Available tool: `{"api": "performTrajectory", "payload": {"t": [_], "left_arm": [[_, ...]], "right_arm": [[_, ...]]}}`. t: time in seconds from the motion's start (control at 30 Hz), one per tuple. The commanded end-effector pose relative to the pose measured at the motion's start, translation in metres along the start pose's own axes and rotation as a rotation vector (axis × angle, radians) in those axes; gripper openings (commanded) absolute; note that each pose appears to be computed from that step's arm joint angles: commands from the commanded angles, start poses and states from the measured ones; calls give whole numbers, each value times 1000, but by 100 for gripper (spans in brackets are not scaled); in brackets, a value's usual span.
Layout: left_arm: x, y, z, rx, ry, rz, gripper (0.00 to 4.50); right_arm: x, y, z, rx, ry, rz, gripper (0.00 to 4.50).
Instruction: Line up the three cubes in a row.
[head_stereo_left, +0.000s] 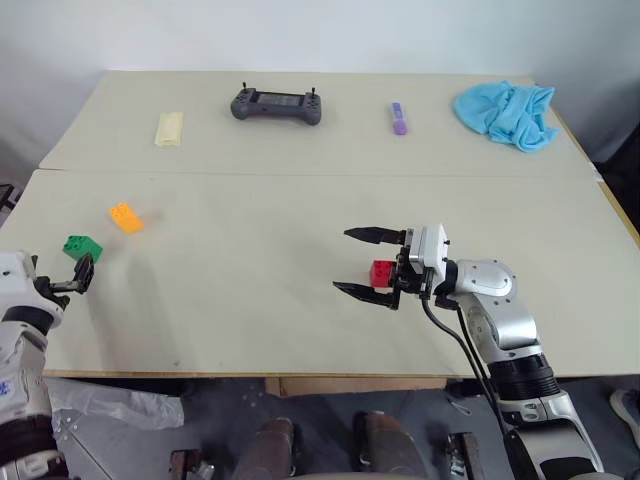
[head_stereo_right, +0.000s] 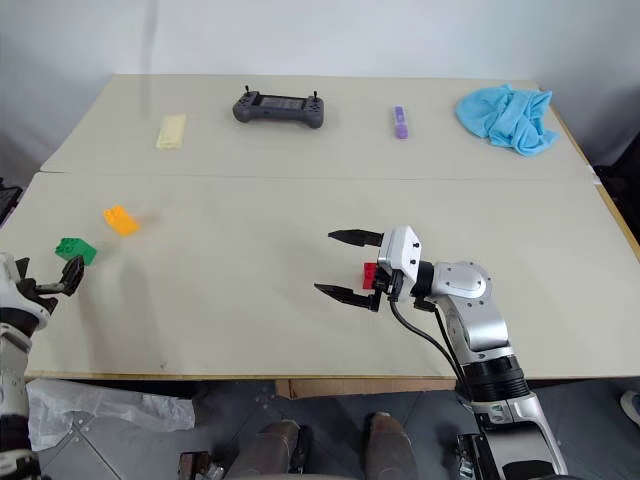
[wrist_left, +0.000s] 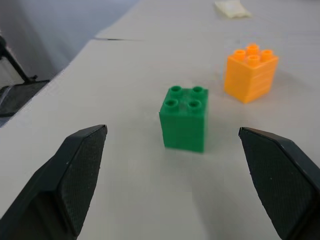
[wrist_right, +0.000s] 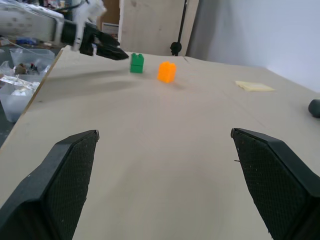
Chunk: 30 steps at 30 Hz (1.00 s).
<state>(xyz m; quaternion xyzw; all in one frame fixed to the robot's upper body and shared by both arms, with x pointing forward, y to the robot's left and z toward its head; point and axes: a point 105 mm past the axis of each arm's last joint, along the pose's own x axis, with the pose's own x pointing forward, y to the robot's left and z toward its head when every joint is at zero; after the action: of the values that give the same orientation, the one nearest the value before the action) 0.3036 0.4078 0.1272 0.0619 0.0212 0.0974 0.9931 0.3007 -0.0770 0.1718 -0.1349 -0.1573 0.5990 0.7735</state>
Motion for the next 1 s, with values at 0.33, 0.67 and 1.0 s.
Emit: {"api": "performTrajectory", "payload": {"t": [0.33, 0.67, 1.0], "left_arm": [[25, 0, -2, 44, 9, -62, 332], [30, -16, 33, 24, -79, -234, 151], [-12, -205, 122, 320, -272, -1220, 151]], "right_arm": [[-6, 6, 7, -32, 20, -58, 450], [-31, -2, 4, -59, 111, -113, 450], [-95, -21, 3, -23, 259, -217, 450]]}}
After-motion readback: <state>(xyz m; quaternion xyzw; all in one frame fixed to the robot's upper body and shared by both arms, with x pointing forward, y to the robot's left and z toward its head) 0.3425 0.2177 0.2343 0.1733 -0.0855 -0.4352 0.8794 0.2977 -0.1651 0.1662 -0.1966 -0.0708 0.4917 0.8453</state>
